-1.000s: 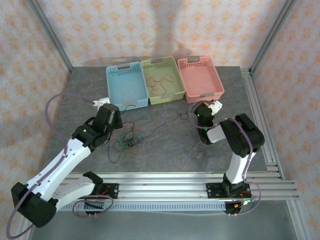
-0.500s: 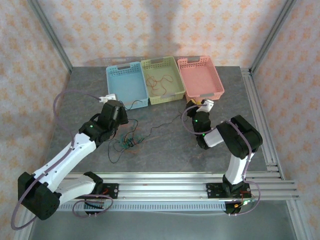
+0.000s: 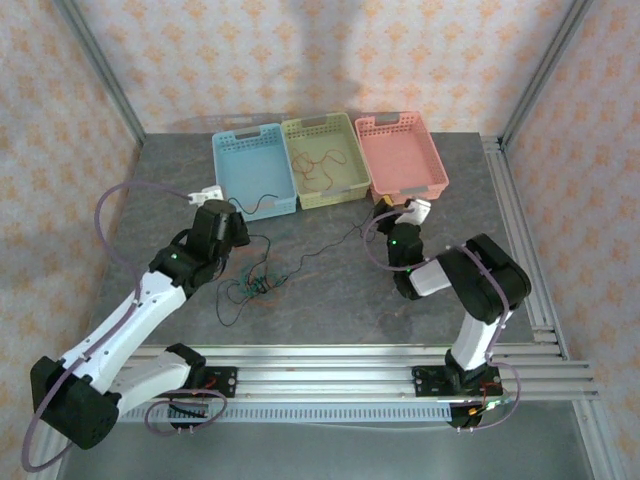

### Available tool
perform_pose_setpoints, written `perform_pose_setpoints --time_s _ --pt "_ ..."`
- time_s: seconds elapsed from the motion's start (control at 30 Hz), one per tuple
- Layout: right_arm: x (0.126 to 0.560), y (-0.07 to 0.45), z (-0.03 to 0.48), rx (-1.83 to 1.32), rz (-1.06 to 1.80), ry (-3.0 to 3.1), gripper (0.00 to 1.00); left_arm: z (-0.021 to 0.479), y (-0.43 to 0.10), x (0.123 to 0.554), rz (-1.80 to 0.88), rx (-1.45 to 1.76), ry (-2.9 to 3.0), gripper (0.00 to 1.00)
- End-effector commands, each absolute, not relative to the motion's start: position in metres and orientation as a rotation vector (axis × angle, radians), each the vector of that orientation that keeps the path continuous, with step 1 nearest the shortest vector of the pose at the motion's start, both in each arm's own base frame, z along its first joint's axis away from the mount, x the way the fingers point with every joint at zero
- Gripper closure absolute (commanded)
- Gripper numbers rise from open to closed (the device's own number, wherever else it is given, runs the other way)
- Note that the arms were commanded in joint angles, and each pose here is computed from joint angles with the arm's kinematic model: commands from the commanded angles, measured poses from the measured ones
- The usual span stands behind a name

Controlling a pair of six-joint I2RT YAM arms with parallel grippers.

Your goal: Untangle the cables

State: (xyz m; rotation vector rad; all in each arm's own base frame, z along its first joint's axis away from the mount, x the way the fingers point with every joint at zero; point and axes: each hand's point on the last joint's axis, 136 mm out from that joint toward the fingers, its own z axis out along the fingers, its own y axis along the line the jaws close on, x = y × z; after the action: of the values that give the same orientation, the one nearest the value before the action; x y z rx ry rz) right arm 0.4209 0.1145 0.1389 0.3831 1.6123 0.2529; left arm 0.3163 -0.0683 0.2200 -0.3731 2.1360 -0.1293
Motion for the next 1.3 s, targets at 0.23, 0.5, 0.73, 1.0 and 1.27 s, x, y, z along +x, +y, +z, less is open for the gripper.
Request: perform_pose_setpoints --time_s 0.23,0.5,0.73,1.0,1.27 --pt "0.415 0.092 0.155 0.416 0.128 1.641 0.37 0.186 -0.078 0.33 -0.205 -0.395 2.121 1.0" --pt "0.409 0.108 0.147 0.316 0.159 1.803 0.39 0.146 -0.086 0.341 -0.229 -0.424 2.161 1.0" --pt "0.391 0.086 0.158 0.353 0.175 1.862 0.38 0.147 -0.076 0.335 -0.21 -0.466 2.12 1.0" --pt "0.365 0.068 0.173 0.356 0.203 1.931 0.41 0.147 -0.071 0.333 -0.201 -0.489 2.103 1.0" --pt "0.368 0.184 0.17 -0.152 0.601 1.947 0.43 0.148 -0.07 0.331 -0.205 -0.495 2.095 1.0"
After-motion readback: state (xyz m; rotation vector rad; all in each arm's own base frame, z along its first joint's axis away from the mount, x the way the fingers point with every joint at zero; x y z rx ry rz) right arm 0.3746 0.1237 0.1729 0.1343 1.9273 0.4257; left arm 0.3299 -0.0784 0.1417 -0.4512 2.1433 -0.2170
